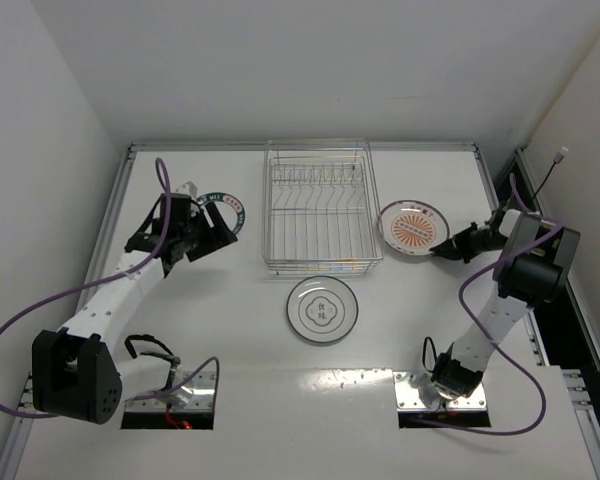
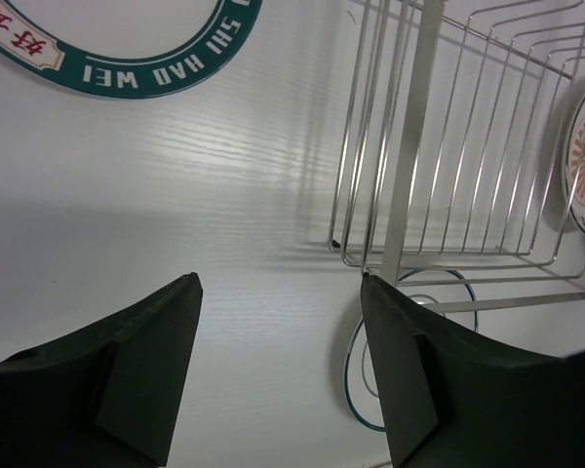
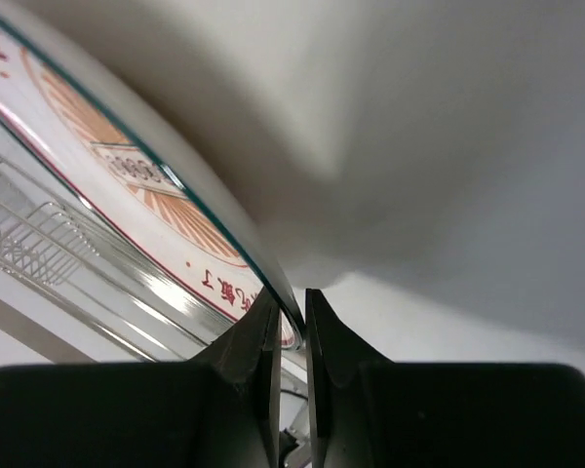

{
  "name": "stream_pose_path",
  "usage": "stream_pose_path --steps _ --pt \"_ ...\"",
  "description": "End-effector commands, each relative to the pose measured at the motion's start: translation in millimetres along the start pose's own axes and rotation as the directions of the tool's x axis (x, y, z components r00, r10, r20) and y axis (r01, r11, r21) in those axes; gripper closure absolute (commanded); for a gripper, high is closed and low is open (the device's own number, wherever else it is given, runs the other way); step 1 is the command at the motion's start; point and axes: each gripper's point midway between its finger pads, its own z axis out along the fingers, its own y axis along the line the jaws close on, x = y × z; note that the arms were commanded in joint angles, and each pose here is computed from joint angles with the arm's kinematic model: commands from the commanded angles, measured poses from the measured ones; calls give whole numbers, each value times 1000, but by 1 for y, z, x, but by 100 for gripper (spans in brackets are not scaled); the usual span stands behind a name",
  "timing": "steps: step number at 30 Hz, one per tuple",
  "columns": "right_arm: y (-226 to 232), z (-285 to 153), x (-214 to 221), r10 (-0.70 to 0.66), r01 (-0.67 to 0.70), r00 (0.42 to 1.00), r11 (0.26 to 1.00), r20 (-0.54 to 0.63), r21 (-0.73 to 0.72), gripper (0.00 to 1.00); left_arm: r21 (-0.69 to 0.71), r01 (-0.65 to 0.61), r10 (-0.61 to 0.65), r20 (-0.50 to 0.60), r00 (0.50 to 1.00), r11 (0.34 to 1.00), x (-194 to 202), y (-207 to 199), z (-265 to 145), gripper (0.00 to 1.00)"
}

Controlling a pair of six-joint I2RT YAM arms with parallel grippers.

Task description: Load the plates into the dish rack

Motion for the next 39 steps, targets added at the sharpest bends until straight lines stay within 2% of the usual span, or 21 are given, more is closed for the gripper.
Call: stream_pose_path --steps 1,5,6,9,10,13,14,15,16,17,19,20,21,24,30,39 --pt "23 -38 -20 -91 81 980 995 178 63 100 -30 14 -12 46 999 999 -13 4 -8 37" --pt "79 -86 -21 -228 221 911 973 345 61 100 -67 22 -18 63 998 997 -19 10 -12 37" --pt "99 -112 -24 -266 262 861 962 434 70 100 -77 23 -18 70 997 997 -22 11 -13 37" --pt "138 -145 -17 -327 351 751 934 574 72 100 -92 24 -17 80 997 995 -24 13 -13 37" --pt "163 -166 -11 -343 416 679 908 649 45 100 -92 24 -17 80 997 995 -24 13 -13 37" --pt "196 -172 7 -383 484 582 872 717 73 100 -111 21 -12 82 997 994 -26 18 -13 37" --pt "218 -173 24 -423 540 540 837 728 86 100 -111 21 -12 82 997 994 -26 18 -13 37" --pt "226 -176 24 -436 538 496 833 751 128 100 -117 17 -7 85 996 993 -28 20 -13 37" --pt "240 -183 31 -467 562 458 812 756 161 100 -123 18 -9 76 997 992 -26 22 -13 37" --pt "249 -166 38 -511 570 436 794 741 213 100 -123 18 -9 76 997 992 -26 22 -13 37" --pt "271 -167 47 -559 592 371 758 742 275 100 -123 7 2 75 997 992 -26 22 -14 37" --pt "272 -161 51 -586 586 356 747 728 315 100 -128 14 -4 79 997 992 -27 25 -14 37" --pt "283 -152 62 -623 579 298 720 723 382 100 -128 14 -4 79 997 992 -27 25 -14 37" --pt "294 -145 67 -656 566 254 697 711 440 100 -140 13 -3 76 997 990 -28 29 -15 37" --pt "290 -116 65 -723 490 212 661 657 569 100 -148 18 -7 71 997 989 -27 35 -14 37" --pt "286 -95 66 -763 466 182 622 620 629 100 -160 23 -14 59 998 987 -24 43 -14 37"
